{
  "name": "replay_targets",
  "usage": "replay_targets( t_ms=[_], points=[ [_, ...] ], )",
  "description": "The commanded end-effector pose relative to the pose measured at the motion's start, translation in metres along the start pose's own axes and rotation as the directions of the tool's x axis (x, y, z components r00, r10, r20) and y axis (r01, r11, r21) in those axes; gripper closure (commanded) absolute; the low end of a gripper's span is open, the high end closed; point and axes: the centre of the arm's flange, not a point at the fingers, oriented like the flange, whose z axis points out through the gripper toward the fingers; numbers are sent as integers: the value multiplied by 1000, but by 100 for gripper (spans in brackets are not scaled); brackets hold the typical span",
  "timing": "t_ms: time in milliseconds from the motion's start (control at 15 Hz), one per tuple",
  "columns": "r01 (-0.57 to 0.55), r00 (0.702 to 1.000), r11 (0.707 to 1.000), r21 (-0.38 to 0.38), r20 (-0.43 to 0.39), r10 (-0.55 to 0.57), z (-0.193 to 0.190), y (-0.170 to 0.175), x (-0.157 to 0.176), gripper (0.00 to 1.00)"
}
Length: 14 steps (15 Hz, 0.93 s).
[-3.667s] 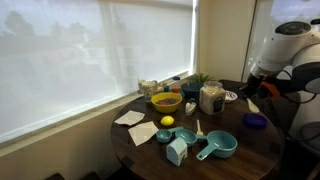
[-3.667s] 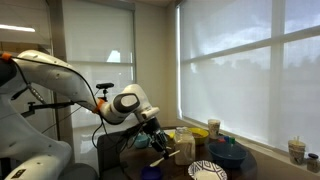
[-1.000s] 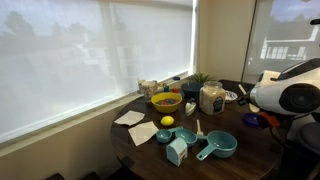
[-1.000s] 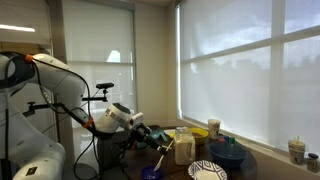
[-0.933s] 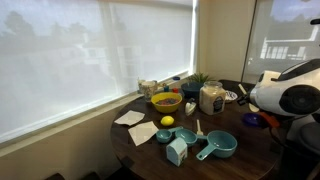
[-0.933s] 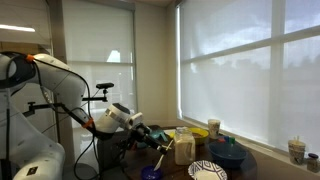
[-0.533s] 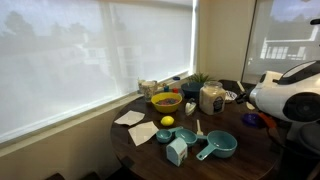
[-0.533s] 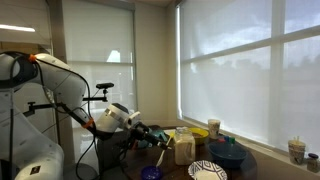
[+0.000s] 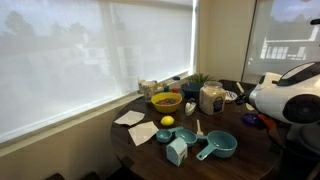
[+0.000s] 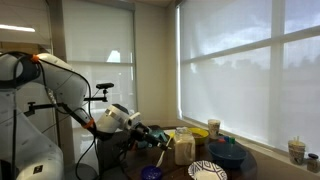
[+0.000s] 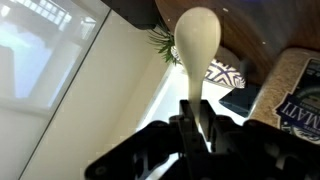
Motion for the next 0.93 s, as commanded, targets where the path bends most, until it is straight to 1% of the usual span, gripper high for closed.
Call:
replay_targets(
  t_ms=[0, 133, 200, 267, 467, 533, 600, 667, 733, 867],
  points=[
    [-49, 995, 999, 21, 83, 48, 2, 1, 11, 97],
    [-104, 982, 994, 42, 162, 96, 2, 8, 31, 97],
    [-130, 972, 990, 51, 205, 117, 3, 13, 46, 97],
    [-161, 956, 985, 64, 257, 140, 3, 19, 59, 97],
    [-242, 914, 965, 105, 357, 190, 8, 35, 99, 97],
    [-262, 910, 953, 151, 368, 192, 9, 41, 111, 97],
    [-264, 916, 939, 218, 361, 174, 8, 47, 120, 97],
    [-243, 927, 959, 143, 327, 186, 8, 34, 101, 87],
    [-254, 926, 951, 175, 328, 187, 8, 39, 112, 87],
    [-262, 926, 945, 195, 325, 189, 8, 45, 118, 87]
  ],
)
